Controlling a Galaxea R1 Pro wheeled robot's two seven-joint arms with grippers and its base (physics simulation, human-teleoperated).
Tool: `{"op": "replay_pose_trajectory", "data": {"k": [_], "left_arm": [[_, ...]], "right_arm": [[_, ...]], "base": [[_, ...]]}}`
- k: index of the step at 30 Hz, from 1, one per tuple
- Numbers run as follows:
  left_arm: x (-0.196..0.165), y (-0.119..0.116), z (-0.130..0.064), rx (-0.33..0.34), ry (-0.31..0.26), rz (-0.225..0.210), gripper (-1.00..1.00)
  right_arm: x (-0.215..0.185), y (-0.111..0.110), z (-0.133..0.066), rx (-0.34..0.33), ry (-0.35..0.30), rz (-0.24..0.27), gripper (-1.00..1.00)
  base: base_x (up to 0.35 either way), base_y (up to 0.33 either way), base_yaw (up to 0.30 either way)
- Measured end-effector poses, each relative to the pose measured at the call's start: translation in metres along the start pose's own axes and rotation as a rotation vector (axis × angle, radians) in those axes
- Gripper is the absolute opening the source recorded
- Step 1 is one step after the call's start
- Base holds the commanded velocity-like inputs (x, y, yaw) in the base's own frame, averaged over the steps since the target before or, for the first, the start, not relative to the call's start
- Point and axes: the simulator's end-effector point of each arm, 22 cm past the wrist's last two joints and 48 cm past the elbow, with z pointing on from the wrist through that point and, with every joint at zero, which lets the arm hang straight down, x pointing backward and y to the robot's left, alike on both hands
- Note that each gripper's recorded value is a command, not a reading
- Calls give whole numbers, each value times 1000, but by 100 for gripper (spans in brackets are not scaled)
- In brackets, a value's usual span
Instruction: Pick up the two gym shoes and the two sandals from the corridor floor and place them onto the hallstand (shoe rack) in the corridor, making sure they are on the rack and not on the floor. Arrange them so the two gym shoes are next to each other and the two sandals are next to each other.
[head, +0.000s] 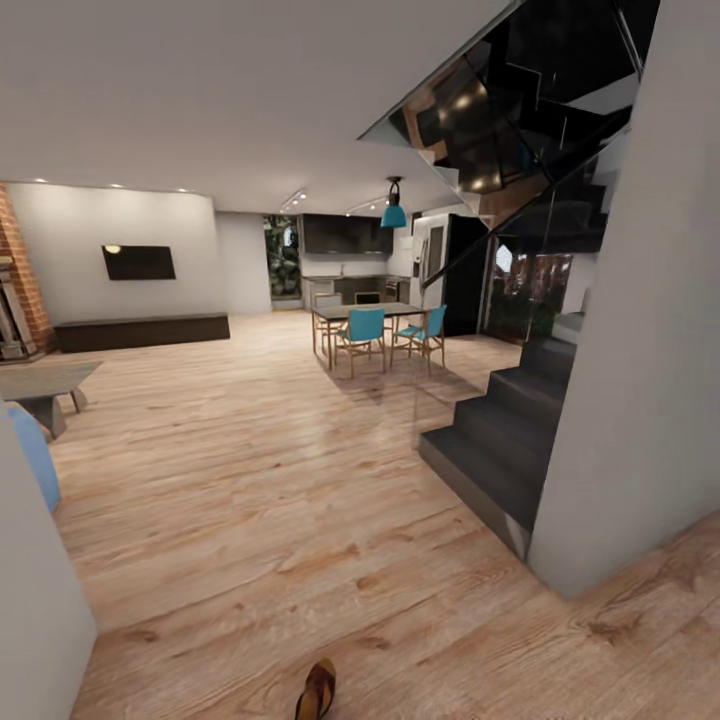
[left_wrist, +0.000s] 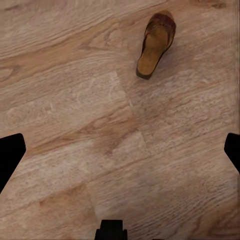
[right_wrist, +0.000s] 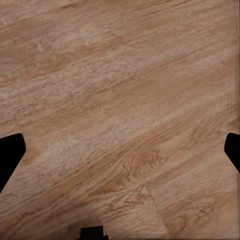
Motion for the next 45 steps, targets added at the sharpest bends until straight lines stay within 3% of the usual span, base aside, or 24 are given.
{"op": "replay_pose_trajectory", "data": {"k": [28,45], "left_arm": [[-14,0,-2,1,-37,-1,100],[-18,0,-3,1,-45,-1,100]], "right_arm": [[-16,0,-4,-2,-38,6,100],[-18,-2,-4,0,-44,3,100]], "base": [[0,0,-237],[0,0,-41]]}}
